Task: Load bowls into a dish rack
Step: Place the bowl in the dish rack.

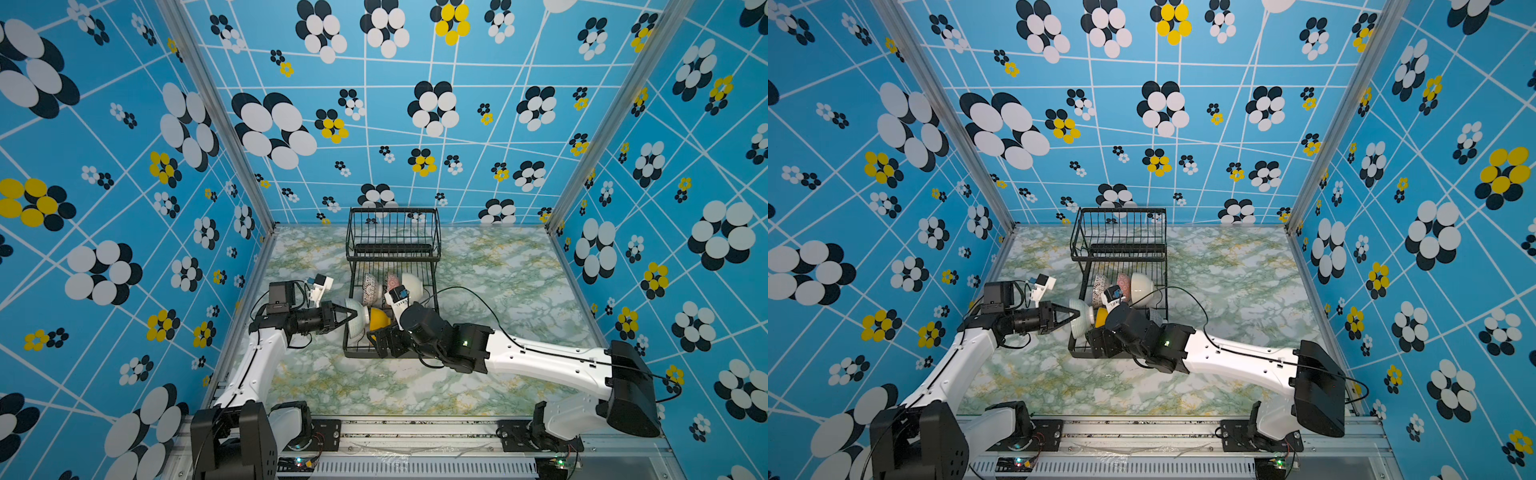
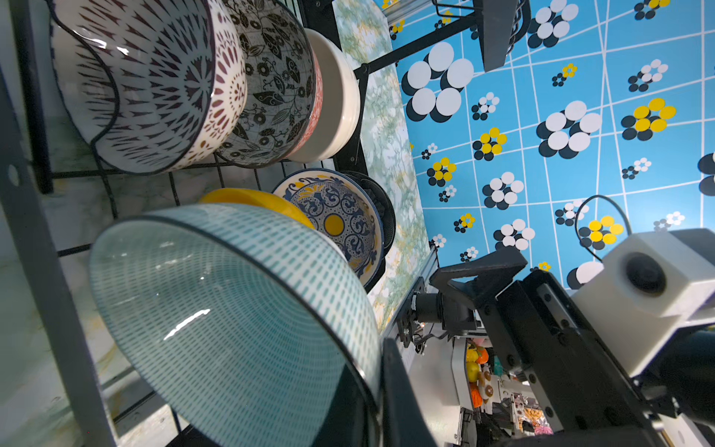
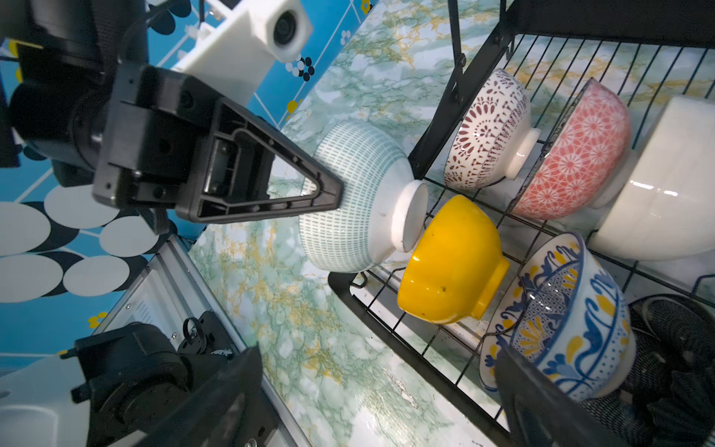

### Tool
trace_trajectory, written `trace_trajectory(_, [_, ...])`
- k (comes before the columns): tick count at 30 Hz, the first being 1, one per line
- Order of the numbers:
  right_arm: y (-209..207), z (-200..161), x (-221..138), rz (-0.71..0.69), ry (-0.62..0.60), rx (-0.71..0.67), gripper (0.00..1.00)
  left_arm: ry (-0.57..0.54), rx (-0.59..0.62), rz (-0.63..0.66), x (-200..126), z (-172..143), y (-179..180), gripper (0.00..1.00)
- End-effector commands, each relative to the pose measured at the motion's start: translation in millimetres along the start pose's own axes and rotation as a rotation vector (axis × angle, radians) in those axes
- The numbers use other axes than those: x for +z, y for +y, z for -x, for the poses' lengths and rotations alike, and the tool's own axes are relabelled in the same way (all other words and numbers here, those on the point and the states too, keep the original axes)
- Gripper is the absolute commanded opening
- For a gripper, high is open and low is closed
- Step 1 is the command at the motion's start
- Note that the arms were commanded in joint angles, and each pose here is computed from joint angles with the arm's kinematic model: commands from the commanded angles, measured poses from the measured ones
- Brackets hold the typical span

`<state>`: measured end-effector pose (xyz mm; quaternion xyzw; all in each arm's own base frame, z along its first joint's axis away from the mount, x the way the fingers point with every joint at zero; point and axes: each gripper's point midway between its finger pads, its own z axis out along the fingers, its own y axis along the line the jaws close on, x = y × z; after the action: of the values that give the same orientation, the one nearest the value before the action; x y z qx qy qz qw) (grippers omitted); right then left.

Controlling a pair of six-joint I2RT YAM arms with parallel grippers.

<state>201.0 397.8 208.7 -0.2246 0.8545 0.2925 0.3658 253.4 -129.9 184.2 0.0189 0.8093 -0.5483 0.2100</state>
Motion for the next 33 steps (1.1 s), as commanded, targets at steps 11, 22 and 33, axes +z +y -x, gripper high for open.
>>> trace_trajectory(11, [12.2,17.4,7.6,0.123,0.032,0.008,0.98,0.106,0.131,-0.12,2.4,10.2,-10.6,0.0])
trace_trajectory(22, [17.0,22.2,0.5,0.149,0.05,-0.012,0.98,0.122,0.126,-0.048,4.9,3.6,10.3,0.0])
trace_trajectory(33, [23.8,28.7,-1.3,0.162,0.063,-0.043,0.97,0.165,0.139,0.029,8.0,1.4,32.0,0.0])
